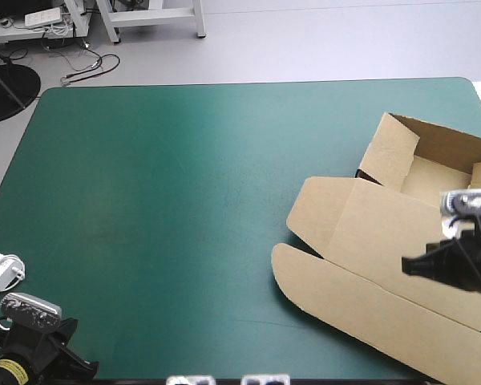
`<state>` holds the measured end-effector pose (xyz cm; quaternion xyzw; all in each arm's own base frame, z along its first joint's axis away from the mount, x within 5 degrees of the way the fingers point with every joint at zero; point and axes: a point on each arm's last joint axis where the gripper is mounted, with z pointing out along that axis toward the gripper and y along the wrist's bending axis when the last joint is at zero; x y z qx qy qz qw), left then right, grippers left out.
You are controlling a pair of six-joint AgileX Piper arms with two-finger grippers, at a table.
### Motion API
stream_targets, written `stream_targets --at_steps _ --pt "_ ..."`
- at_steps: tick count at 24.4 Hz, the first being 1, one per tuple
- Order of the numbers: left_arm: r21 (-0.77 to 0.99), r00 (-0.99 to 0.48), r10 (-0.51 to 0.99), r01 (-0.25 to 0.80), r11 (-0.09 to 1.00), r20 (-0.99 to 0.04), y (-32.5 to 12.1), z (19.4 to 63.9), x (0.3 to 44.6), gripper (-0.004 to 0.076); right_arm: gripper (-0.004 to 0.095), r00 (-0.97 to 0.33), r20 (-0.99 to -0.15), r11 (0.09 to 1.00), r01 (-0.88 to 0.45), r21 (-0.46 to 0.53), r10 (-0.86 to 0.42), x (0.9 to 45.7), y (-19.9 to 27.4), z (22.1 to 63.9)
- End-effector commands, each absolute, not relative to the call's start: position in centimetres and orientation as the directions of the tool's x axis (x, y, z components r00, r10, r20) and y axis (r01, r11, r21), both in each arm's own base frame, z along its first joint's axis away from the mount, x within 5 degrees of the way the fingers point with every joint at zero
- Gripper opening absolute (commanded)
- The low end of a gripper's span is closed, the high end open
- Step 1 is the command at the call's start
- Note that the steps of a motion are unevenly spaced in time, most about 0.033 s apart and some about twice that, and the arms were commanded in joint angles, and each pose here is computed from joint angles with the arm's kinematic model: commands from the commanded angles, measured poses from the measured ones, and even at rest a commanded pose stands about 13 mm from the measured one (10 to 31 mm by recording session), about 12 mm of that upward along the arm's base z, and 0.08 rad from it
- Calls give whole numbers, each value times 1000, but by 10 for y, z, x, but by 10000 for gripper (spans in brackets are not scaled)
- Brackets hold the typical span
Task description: Fold the box
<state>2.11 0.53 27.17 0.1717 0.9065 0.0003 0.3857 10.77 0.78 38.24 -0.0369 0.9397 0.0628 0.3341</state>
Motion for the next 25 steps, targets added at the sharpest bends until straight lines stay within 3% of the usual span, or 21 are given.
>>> stream_targets --at_steps 1,4,7,13,25 --pt "129 -594 303 318 939 -745 3 282 25 -10 -20 -727 -686 989 -127 77 -40 88 10 361" --pt "133 -592 310 323 937 -744 3 282 25 -10 -20 -745 -666 988 -127 88 -37 57 14 312" --pt "131 -592 309 324 937 -744 2 282 25 -10 -20 -729 -684 987 -131 89 -35 38 16 288" --pt "126 -605 304 320 939 -736 3 281 24 -10 -20 -633 -774 990 -120 74 -19 26 17 286" --pt "131 -602 311 324 937 -735 3 281 24 -10 -20 -631 -776 989 -102 103 15 24 18 286"
